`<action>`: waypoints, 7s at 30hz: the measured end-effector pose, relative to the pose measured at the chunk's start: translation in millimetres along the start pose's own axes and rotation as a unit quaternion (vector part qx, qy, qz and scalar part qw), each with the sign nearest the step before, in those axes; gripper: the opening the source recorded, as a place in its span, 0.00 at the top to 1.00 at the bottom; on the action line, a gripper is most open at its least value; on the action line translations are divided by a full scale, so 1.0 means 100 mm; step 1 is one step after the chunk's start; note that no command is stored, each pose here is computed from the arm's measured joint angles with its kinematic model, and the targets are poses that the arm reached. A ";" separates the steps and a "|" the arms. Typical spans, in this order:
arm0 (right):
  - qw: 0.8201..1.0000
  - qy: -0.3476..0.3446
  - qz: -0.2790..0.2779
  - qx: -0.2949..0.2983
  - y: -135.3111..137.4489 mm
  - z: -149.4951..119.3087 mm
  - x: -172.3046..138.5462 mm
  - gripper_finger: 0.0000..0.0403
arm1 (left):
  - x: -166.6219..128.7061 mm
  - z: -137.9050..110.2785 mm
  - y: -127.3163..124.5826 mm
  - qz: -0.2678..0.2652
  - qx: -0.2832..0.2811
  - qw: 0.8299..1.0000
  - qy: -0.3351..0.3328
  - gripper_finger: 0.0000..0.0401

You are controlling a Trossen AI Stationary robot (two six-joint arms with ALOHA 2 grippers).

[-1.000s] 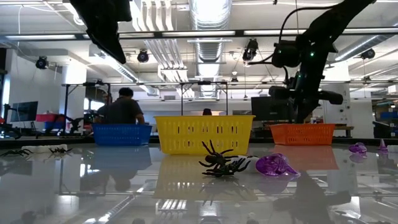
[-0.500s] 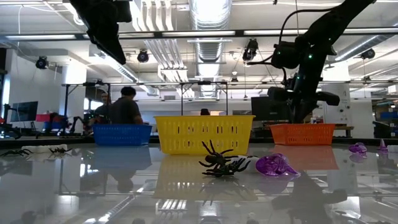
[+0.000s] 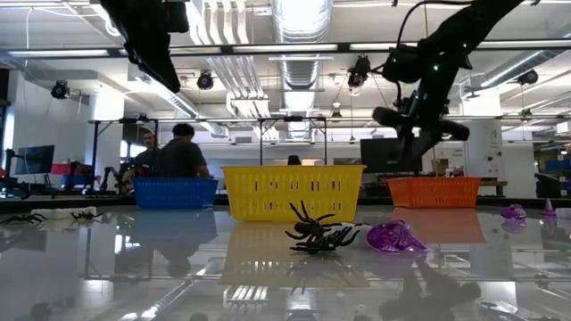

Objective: Sort Halloween decoration
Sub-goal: Put the black spider toy into the yellow bin

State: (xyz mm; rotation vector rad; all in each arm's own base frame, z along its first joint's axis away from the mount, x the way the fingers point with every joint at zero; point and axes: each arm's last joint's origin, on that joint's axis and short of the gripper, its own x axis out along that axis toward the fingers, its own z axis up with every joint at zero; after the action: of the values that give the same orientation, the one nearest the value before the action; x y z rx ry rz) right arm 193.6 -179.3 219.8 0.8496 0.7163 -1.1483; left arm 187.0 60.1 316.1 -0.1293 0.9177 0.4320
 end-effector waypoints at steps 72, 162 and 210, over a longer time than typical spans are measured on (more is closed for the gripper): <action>0.755 0.229 0.352 -0.503 2.61 -2.67 -0.79 0.64 | 0.02 -0.09 -0.10 -0.151 0.063 0.985 0.058 0.70; 0.777 0.298 0.310 -0.459 2.56 -3.15 -0.28 0.79 | 0.02 -0.08 -0.10 -0.152 0.066 0.985 0.048 0.70; 0.796 0.299 0.332 -0.408 2.61 -3.02 -0.49 0.93 | 0.02 -0.07 -0.10 -0.151 0.061 0.986 0.046 0.70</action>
State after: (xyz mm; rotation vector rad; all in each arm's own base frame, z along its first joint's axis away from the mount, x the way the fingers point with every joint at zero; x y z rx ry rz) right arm 415.5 150.7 161.3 0.6016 1.1819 0.1425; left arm 186.8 49.5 309.6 -0.1753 0.9947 0.0888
